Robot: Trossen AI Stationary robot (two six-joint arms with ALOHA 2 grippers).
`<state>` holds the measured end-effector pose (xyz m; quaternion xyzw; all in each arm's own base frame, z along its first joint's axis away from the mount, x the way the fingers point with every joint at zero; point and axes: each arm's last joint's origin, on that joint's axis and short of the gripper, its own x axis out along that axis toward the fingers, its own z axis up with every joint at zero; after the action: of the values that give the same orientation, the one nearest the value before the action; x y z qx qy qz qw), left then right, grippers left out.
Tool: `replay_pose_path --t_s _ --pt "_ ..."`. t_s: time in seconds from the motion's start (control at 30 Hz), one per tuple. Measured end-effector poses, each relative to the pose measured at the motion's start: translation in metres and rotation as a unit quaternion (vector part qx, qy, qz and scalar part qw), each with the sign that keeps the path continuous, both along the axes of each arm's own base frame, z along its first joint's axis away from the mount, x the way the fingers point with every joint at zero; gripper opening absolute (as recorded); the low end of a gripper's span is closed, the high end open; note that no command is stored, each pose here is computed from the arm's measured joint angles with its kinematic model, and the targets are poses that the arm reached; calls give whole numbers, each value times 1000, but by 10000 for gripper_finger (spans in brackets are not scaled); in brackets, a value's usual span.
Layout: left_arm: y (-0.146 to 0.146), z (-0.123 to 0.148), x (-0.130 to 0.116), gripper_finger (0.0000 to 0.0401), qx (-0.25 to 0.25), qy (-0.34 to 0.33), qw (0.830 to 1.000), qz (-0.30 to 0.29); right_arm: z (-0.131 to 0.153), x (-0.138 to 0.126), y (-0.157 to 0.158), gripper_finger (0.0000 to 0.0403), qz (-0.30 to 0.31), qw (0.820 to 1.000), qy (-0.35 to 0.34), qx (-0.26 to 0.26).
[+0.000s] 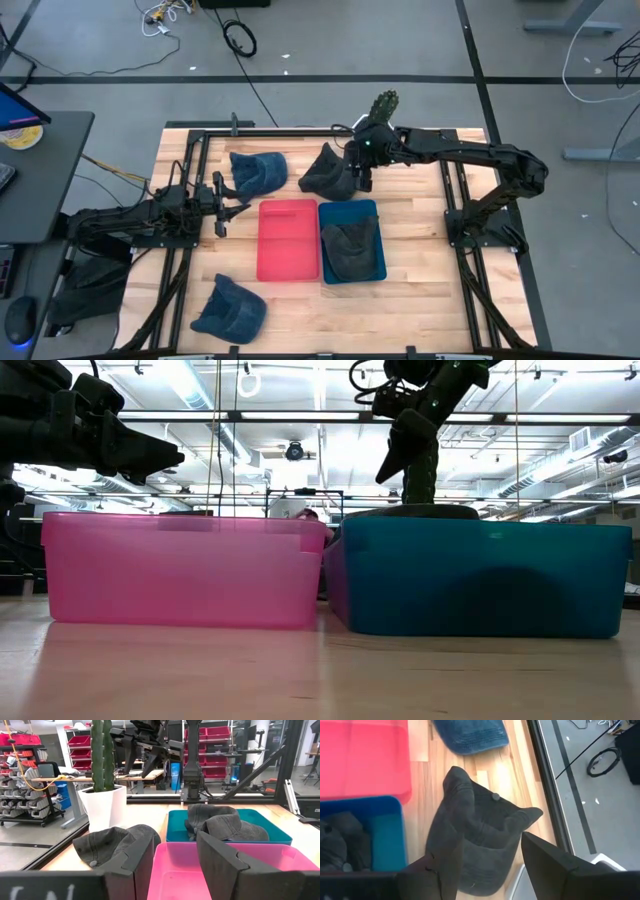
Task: Pick & Place hat
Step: Put the black cap into the blue bin
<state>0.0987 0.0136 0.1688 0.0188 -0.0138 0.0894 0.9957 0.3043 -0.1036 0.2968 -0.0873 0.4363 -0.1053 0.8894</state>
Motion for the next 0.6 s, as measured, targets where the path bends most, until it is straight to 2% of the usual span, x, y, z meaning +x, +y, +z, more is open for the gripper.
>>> replay_pose_path --t_s 0.6 --pt "0 0 0 156 0 0 1000 0 3 -5 -23 204 -16 999 -17 -24"
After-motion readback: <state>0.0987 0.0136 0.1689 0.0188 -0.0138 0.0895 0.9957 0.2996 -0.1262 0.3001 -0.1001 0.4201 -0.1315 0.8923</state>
